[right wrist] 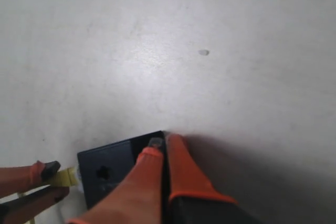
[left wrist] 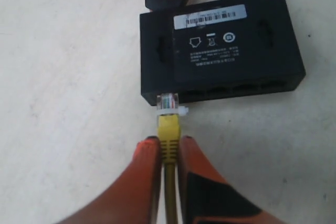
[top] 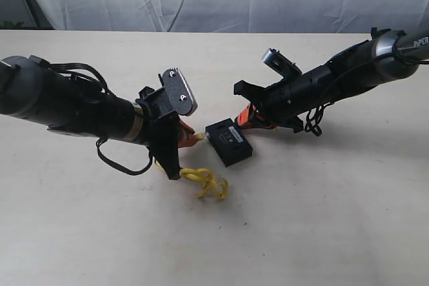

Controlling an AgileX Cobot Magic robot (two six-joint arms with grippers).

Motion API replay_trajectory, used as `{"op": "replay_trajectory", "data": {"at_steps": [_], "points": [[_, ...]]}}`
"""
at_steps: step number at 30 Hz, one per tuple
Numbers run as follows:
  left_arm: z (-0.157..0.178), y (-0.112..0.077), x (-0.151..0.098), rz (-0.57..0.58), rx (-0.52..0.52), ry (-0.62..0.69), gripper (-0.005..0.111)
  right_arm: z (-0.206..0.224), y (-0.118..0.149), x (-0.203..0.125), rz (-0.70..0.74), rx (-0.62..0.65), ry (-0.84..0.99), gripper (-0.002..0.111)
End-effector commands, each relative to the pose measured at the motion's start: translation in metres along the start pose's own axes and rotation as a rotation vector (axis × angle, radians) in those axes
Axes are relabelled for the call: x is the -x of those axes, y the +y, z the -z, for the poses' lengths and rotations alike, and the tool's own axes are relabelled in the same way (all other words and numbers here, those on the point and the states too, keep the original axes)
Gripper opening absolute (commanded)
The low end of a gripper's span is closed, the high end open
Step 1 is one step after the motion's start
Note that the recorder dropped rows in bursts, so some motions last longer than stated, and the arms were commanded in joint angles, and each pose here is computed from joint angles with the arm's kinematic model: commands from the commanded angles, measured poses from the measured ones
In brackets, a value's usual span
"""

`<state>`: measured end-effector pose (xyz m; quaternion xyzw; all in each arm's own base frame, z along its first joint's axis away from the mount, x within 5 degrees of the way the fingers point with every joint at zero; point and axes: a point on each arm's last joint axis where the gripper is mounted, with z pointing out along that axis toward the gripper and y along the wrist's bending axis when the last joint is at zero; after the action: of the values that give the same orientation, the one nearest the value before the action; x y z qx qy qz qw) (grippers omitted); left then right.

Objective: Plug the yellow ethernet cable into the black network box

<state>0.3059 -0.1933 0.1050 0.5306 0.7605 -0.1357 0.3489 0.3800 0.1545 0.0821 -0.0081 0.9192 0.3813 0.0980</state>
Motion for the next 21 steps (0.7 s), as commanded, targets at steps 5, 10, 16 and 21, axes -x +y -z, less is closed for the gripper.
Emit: {"op": "replay_trajectory", "data": {"at_steps": [5, 10, 16, 21], "points": [[0.003, -0.003, 0.003, -0.036, -0.021, -0.027, 0.0, -0.001, 0.0, 0.0, 0.003, 0.001, 0.002, -0.001], [0.0, -0.004, 0.002, -0.037, -0.029, -0.032, 0.0, -0.001, 0.0, 0.0, 0.004, 0.005, 0.005, -0.001], [-0.01, -0.003, 0.003, -0.024, -0.049, -0.082, 0.0, -0.001, 0.003, -0.003, 0.004, 0.038, 0.035, -0.001], [-0.019, 0.0, 0.002, -0.006, -0.043, -0.091, 0.0, -0.001, 0.004, -0.003, 0.004, 0.043, 0.04, -0.001]]}}
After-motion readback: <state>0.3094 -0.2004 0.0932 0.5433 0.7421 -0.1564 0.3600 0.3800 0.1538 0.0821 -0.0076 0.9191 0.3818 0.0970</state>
